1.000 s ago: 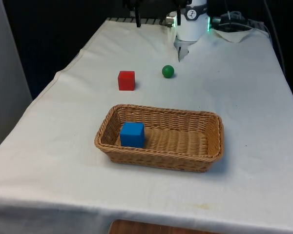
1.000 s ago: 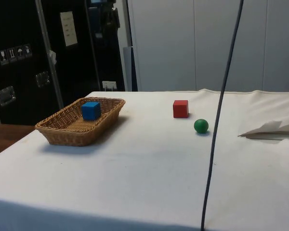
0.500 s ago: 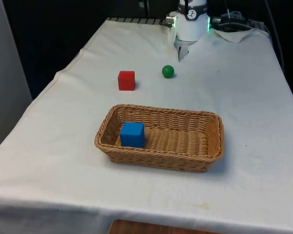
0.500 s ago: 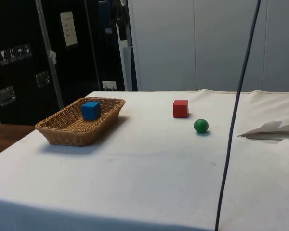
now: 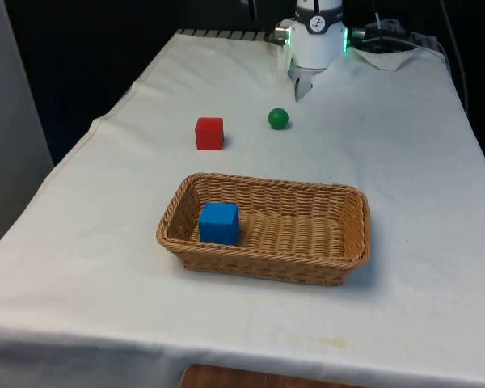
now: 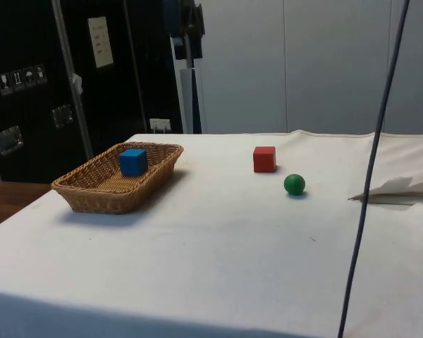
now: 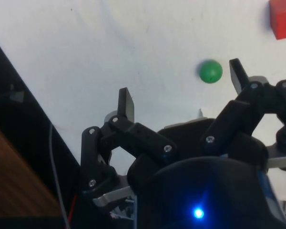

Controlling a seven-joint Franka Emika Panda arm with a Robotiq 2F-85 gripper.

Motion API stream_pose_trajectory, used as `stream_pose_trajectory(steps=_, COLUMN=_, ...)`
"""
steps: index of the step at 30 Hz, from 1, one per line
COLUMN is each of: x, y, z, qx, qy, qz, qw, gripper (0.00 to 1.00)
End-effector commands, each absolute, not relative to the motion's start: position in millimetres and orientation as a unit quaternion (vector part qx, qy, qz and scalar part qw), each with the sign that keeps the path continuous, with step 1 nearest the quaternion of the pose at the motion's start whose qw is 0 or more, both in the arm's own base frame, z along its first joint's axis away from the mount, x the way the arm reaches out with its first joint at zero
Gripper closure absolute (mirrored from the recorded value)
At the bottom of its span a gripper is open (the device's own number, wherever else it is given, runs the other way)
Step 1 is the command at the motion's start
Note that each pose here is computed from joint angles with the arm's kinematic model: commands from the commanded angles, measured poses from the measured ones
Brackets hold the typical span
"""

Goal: Place all non-red objects into the basket.

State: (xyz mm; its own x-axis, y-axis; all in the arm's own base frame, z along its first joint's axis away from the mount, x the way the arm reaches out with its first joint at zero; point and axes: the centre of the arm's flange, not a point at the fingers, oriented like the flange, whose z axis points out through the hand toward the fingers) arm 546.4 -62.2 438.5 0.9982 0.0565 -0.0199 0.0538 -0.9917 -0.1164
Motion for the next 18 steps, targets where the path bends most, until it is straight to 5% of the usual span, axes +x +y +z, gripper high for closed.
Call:
stream_pose_trajectory(steps=1, x=544, y=-62, z=439, qx=-0.998, qy=-0.028, qz=0.011, qw=0.059, gripper=0.0)
stream_pose_trajectory(steps=18, x=494, y=-64, z=412, qx=-0.998, qy=-0.035, qz=0.001, qw=0.058, gripper=0.0)
